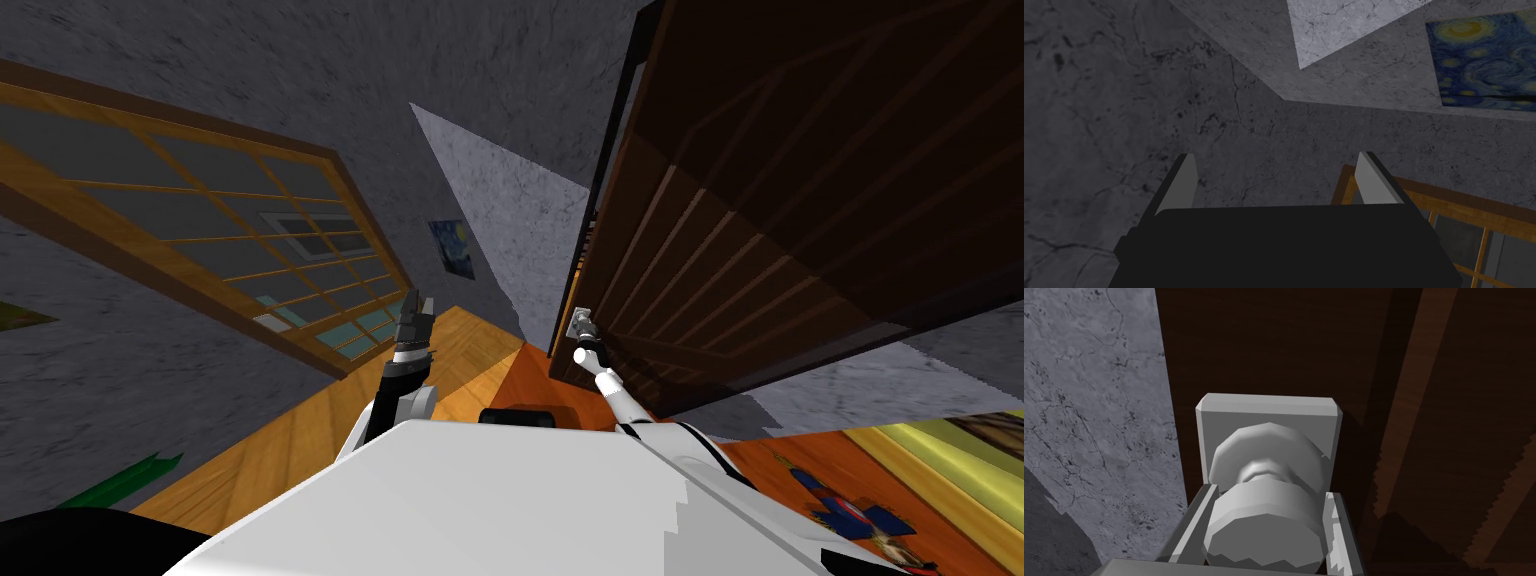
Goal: Pull the door open
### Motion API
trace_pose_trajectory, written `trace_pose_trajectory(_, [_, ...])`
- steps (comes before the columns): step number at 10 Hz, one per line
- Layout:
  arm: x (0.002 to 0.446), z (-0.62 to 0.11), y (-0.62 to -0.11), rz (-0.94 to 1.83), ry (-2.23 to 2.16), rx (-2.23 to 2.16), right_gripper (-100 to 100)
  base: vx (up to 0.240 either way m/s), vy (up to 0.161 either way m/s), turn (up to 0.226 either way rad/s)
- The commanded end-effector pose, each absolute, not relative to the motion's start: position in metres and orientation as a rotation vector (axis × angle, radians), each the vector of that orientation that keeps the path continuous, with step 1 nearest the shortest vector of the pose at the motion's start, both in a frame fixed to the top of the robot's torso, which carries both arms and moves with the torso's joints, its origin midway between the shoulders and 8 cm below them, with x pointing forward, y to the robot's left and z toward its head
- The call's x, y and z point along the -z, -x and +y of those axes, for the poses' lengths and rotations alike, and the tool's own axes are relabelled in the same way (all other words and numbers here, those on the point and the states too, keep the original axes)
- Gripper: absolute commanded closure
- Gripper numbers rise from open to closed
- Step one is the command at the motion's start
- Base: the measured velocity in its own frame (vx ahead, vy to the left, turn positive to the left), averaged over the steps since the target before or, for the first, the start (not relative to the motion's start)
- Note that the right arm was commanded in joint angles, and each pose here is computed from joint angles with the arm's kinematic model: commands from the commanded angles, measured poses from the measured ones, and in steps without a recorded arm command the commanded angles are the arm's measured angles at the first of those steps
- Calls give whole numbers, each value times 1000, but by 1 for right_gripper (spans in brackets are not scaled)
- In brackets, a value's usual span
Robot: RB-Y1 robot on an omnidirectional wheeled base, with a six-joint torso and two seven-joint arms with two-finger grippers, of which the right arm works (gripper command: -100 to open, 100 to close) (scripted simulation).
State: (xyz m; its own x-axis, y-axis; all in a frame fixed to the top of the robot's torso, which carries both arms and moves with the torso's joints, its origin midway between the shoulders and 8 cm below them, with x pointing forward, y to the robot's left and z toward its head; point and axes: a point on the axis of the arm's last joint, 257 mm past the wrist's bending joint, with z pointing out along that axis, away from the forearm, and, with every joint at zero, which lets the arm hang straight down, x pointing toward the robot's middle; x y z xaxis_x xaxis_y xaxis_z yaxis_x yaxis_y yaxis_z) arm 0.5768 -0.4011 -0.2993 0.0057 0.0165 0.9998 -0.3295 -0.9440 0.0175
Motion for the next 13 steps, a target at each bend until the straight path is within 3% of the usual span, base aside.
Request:
trace_pose_trajectory(1, [297,-399,-578,-327,-2032,-2036,100,0,0,0])
trace_pose_trajectory(13, [296,-395,-572,-221,-2112,-2112,100,-199,-71,150])
